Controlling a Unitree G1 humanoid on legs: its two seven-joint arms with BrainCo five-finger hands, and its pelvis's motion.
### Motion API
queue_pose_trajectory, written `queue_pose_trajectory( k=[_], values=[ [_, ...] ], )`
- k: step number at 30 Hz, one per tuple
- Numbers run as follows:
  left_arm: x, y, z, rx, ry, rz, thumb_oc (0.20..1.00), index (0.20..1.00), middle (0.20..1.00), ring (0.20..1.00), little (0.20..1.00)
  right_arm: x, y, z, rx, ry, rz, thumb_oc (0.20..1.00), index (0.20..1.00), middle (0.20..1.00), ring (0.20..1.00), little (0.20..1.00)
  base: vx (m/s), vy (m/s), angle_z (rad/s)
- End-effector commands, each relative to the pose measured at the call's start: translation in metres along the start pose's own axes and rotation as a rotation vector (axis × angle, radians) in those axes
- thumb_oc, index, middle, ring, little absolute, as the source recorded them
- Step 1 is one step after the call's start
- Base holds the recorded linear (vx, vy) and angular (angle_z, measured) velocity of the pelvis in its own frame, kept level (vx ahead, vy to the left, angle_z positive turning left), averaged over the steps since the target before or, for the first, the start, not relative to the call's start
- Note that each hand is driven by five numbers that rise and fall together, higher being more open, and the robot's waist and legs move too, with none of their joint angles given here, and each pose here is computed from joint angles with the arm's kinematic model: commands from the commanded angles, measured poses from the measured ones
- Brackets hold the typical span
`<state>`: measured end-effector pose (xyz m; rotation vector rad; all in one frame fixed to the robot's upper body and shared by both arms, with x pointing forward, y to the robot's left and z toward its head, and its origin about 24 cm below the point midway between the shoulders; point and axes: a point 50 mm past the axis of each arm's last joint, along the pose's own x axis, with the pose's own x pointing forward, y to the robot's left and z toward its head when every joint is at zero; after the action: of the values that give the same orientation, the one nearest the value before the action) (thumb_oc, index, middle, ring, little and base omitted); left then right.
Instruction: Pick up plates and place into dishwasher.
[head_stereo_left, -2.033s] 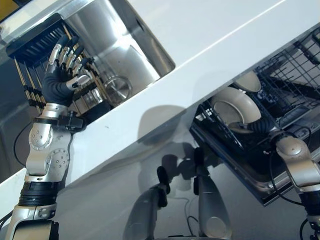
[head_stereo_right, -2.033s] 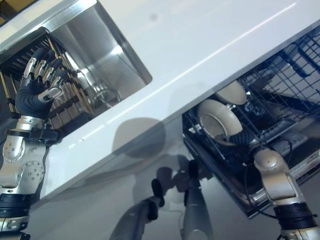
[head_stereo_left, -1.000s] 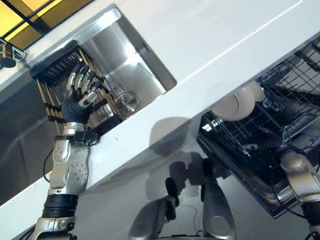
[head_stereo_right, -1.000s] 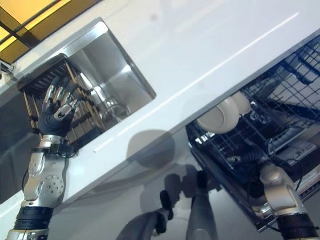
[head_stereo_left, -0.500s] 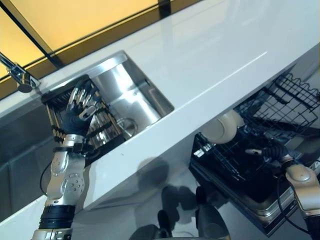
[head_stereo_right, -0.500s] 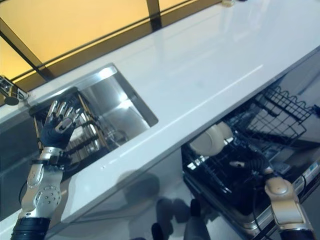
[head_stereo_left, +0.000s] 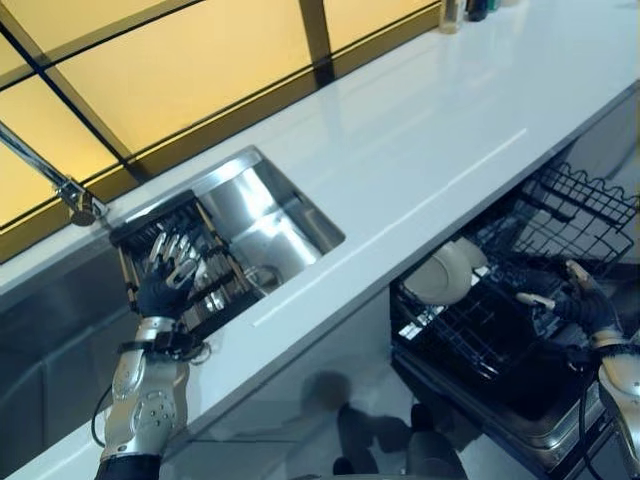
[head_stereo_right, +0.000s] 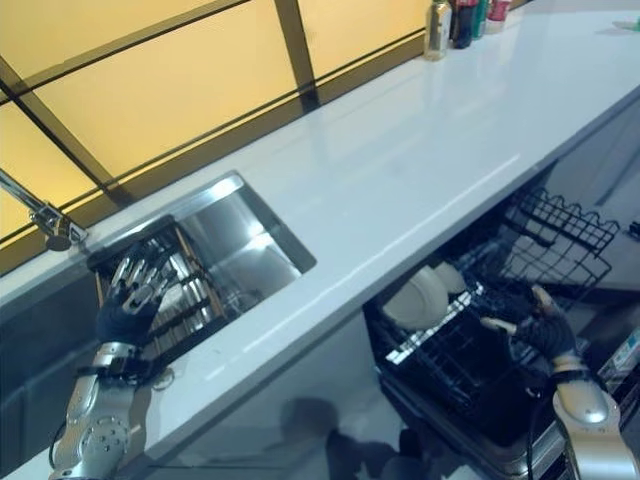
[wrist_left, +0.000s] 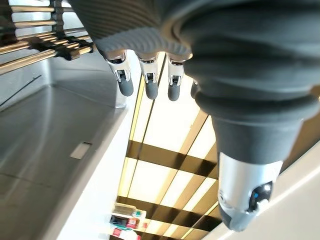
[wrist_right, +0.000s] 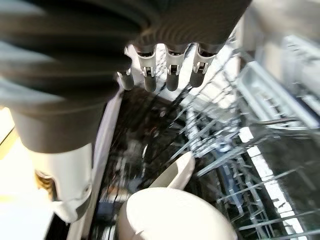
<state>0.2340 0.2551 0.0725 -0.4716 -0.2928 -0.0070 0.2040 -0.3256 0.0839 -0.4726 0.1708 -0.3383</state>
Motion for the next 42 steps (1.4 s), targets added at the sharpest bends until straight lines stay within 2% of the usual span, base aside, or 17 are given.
queue_pose_trajectory(
  k=[1,4,12,27,34,38,42],
  values=[
    [0.006,0.011,0.018,0.012,-0.136,0.049,1.000,1.000,1.000,1.000,1.000,0.002,-0.006,0.010,0.020,-0.051,-0.075,1.000,1.000,1.000,1.000,1.000,0.03,0.096,-0.14],
    [0.010,0.009,0.017,-0.009,-0.141,0.061,1.000,1.000,1.000,1.000,1.000,0.007,-0.001,0.006,0.051,-0.031,-0.094,1.000,1.000,1.000,1.000,1.000,0.02,0.092,-0.12],
    [0.042,-0.010,0.019,-0.038,-0.167,0.031,1.000,1.000,1.000,1.000,1.000,0.038,0.001,0.026,0.248,-0.059,-0.324,1.000,1.000,1.000,1.000,1.000,-0.10,0.031,-0.11],
    [0.054,-0.026,0.020,-0.093,-0.154,-0.012,1.000,1.000,1.000,1.000,1.000,0.068,-0.010,0.057,0.325,-0.072,-0.394,1.000,1.000,1.000,1.000,1.000,0.00,0.012,-0.03],
    [0.058,-0.033,0.017,-0.102,-0.146,-0.017,1.000,1.000,1.000,1.000,1.000,0.075,-0.019,0.051,0.351,0.015,-0.521,1.000,1.000,1.000,1.000,1.000,0.00,0.000,0.00],
    [0.059,-0.037,0.020,-0.097,-0.145,-0.021,1.000,1.000,1.000,1.000,1.000,0.078,-0.006,0.031,0.394,0.117,-0.442,1.000,1.000,1.000,1.000,1.000,-0.01,-0.013,0.04],
    [0.065,-0.043,0.031,-0.091,-0.149,-0.052,1.000,1.000,1.000,1.000,1.000,0.091,0.019,0.045,0.326,0.118,-0.149,1.000,1.000,1.000,1.000,1.000,-0.01,-0.017,0.02]
  ],
)
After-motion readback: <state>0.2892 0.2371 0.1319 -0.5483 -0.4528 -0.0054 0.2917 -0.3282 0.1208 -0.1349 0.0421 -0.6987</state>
